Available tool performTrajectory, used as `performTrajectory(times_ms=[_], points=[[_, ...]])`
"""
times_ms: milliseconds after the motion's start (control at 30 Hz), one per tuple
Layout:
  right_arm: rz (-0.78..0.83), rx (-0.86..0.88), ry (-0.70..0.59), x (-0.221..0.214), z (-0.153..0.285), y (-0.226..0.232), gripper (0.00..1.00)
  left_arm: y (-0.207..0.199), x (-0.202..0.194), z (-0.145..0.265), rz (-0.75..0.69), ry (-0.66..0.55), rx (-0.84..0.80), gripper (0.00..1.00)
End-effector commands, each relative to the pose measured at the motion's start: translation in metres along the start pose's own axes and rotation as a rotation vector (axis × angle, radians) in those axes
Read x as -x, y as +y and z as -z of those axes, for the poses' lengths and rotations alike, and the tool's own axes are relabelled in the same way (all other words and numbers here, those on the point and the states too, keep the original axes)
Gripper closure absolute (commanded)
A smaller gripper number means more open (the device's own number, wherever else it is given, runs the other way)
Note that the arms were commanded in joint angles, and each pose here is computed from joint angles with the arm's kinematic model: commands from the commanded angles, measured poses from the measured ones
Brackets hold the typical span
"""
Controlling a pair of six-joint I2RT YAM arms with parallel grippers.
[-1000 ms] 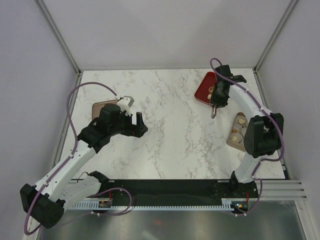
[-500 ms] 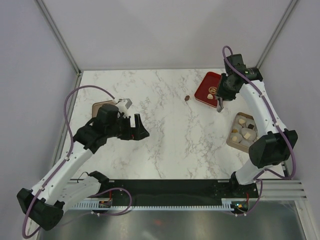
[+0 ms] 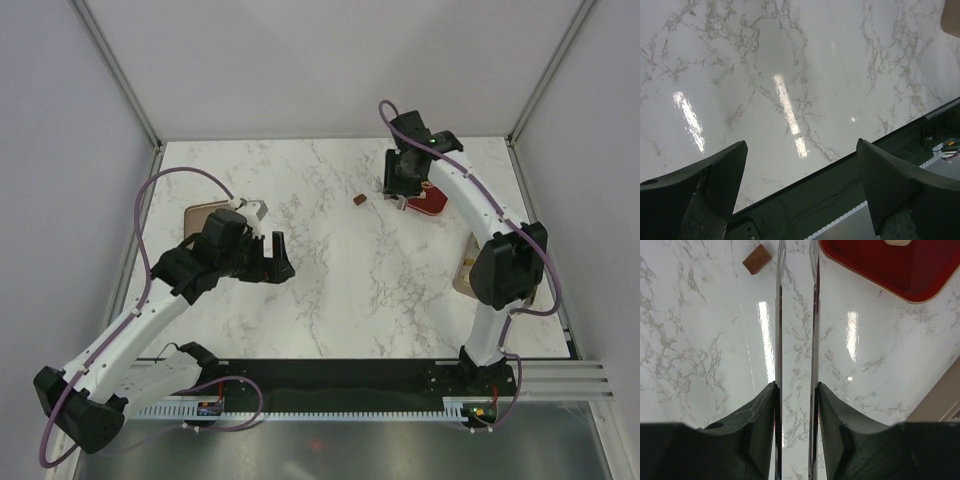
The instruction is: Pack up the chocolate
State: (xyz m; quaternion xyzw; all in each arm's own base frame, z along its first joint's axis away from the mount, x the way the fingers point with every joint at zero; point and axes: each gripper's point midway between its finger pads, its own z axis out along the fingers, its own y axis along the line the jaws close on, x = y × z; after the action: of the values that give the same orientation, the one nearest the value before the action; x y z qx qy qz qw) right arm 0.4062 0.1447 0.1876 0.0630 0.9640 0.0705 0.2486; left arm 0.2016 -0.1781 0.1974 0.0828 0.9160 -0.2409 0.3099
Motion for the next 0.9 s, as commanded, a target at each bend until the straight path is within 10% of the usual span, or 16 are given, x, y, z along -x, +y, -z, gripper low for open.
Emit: performTrajectory(times_ms=[0,867], points=[[0.117,-0.033,-0.068,0.001,-0.012,0.032,0.55,0.017,-0.003,-0.006,-0.048,-0.05,0.048,0.02],[-0.054,-0.04,-0.186,-0.022,-0.043,0.074,0.49,0.032,0.0,-0.006,-0.065,-0.176,0.081,0.02]])
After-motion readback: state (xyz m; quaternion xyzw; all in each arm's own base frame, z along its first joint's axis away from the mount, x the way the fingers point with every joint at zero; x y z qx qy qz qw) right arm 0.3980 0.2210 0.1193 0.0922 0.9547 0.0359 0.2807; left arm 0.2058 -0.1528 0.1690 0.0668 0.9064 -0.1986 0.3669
